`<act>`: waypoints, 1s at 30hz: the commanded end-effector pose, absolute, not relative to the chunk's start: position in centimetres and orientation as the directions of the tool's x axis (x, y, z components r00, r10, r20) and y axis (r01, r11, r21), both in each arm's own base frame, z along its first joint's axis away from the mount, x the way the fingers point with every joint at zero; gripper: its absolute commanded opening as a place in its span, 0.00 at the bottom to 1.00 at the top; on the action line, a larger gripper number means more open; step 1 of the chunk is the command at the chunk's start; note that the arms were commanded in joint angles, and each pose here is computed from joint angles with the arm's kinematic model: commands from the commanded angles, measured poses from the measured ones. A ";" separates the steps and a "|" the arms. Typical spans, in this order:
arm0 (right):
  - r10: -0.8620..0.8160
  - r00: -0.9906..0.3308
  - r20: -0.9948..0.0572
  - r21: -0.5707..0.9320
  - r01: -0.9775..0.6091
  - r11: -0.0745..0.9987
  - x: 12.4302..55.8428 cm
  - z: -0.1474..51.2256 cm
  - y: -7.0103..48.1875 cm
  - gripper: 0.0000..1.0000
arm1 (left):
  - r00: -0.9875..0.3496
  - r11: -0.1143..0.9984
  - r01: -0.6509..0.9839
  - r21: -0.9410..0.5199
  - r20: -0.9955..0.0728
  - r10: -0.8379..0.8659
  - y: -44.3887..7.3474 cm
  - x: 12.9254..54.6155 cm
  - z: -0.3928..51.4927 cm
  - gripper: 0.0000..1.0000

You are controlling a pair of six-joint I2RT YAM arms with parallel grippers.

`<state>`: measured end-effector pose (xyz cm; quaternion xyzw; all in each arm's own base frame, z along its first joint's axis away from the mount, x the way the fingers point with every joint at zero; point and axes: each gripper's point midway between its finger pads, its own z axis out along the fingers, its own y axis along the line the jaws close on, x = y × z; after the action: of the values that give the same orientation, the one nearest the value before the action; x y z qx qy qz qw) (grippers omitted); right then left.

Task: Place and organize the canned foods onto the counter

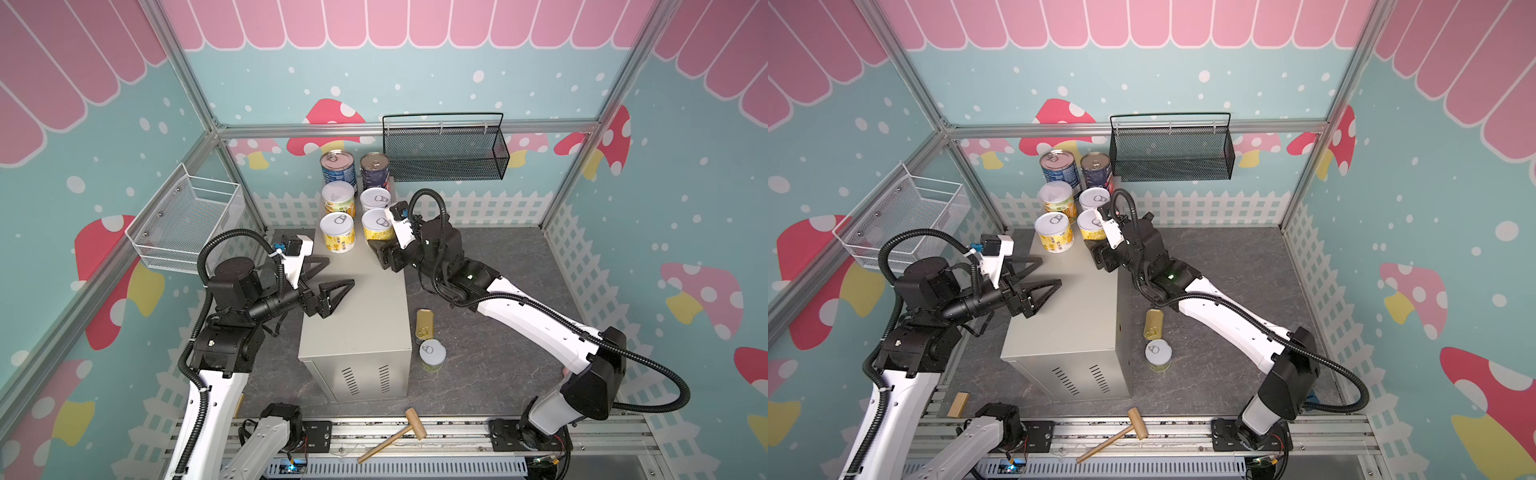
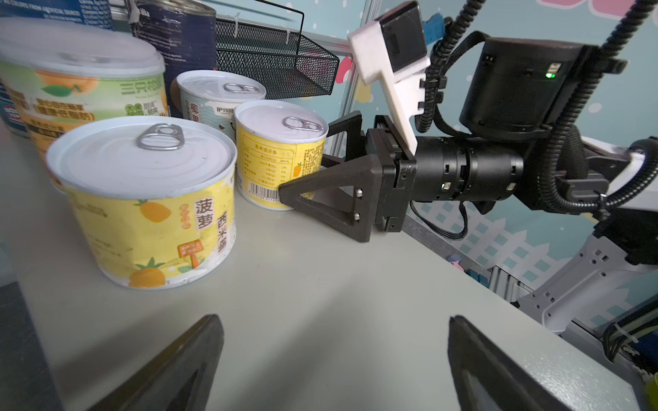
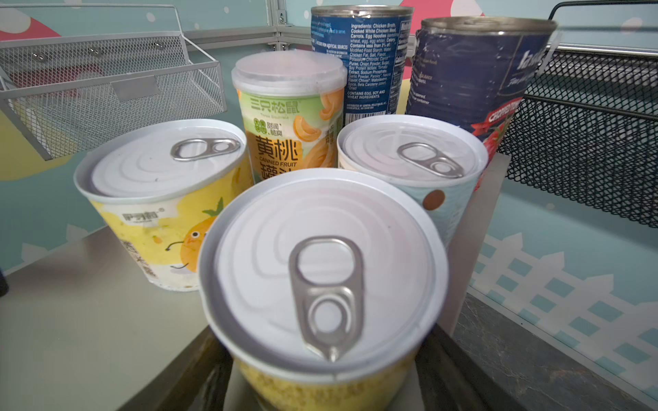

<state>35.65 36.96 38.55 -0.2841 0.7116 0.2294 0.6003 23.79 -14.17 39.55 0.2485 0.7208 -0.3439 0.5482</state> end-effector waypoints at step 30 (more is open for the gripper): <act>-0.142 -0.106 -0.984 -0.026 -0.709 0.705 34.9 38.1 36.9 0.79 | -0.249 0.641 0.742 -0.196 -0.968 -0.008 -14.2 23.9 39.6 0.99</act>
<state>35.31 37.19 38.63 -0.2897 0.7037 0.2411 0.6023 23.84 -14.17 39.69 0.2494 0.7187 -0.3431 0.5509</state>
